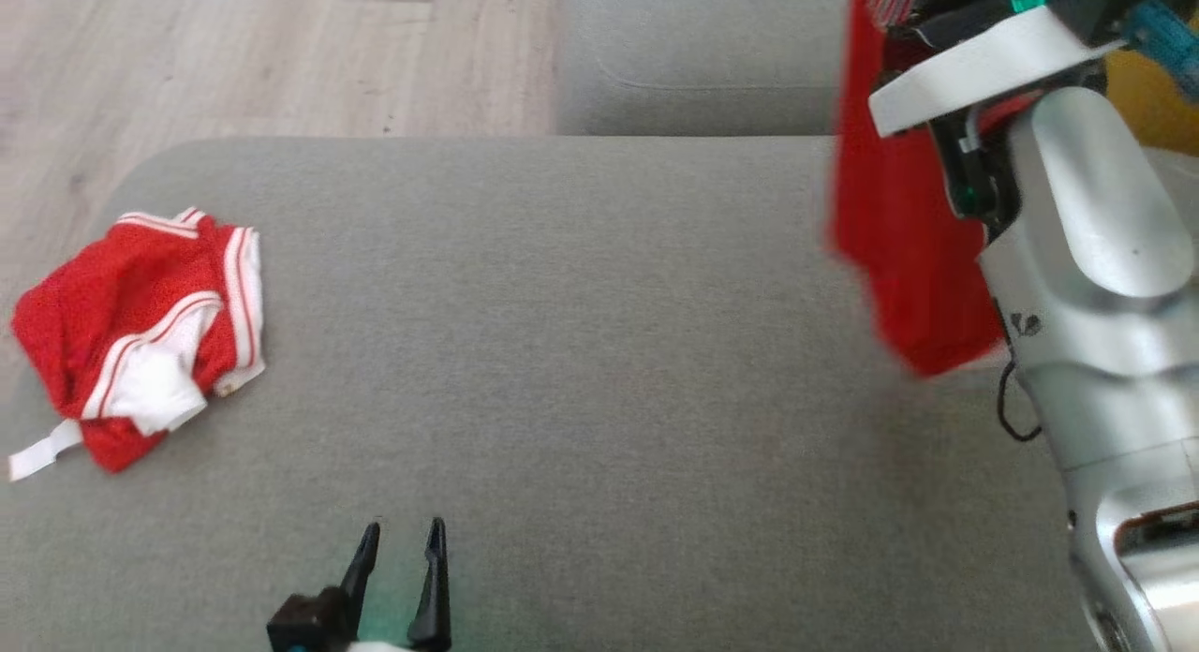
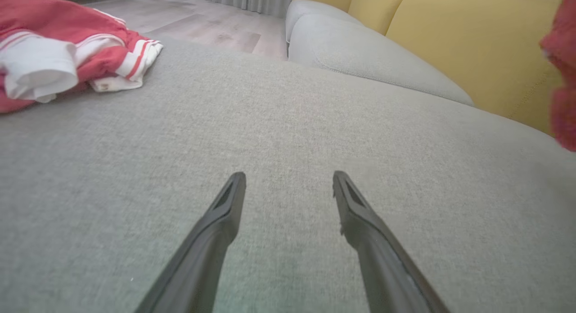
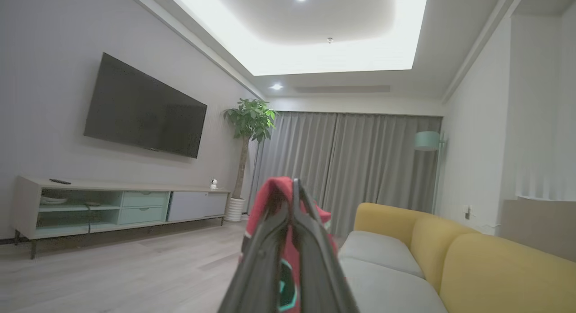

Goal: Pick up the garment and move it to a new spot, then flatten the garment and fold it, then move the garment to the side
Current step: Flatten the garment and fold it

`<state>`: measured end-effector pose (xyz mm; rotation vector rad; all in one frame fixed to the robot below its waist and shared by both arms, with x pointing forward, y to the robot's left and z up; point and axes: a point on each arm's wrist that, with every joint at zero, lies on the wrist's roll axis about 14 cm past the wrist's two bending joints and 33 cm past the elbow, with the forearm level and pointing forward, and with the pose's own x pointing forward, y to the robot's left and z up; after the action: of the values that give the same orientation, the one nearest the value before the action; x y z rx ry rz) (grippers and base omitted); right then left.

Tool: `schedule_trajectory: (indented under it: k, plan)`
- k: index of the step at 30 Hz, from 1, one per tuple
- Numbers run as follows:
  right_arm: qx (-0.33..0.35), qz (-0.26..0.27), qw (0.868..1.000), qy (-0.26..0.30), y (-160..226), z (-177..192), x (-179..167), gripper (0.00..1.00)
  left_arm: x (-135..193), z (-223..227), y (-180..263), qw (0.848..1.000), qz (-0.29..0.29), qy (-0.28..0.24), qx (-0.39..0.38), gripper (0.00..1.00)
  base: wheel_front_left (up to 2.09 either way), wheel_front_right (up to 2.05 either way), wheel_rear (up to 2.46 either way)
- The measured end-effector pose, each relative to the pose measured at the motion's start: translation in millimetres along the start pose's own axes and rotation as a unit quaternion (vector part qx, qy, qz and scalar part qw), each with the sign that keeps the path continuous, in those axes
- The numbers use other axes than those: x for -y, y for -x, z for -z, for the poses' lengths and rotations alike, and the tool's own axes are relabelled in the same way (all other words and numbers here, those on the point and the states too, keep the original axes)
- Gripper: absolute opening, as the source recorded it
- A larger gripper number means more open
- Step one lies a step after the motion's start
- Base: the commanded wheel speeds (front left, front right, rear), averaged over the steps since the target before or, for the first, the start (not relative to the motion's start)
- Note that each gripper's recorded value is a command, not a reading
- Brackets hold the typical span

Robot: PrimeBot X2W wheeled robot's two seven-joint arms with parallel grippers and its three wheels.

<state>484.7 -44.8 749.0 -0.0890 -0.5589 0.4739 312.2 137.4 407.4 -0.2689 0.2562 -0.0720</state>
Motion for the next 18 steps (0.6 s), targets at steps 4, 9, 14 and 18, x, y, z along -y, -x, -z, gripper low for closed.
schedule_trajectory:
  k: [4, 9, 14, 18]
  plan:
    - [-0.012, -0.007, 1.0, -0.008, -4.3, 5.8, -9.1, 0.0, -8.7, 9.7, 12.8, 1.0, -0.016, 0.006, -0.009, 1.0, 0.0, 0.0, 0.0]
    - [-0.013, 0.019, 1.0, -0.014, 0.7, 4.6, 8.9, 0.0, -13.1, 17.6, 19.1, 1.0, -0.024, 0.005, -0.019, 1.0, 0.0, 0.0, 0.0]
    - [-0.017, 0.036, 0.999, -0.018, 6.6, 1.5, 21.6, 0.0, -7.2, 15.3, 13.2, 1.0, -0.01, -0.001, -0.018, 1.0, 0.0, 0.0, 0.0]
    - [-0.084, 0.056, 0.995, -0.001, 31.5, 43.8, 41.4, 0.0, -3.1, 14.7, 7.5, 1.0, -0.003, -0.002, -0.021, 1.0, 0.0, 0.0, 0.0]
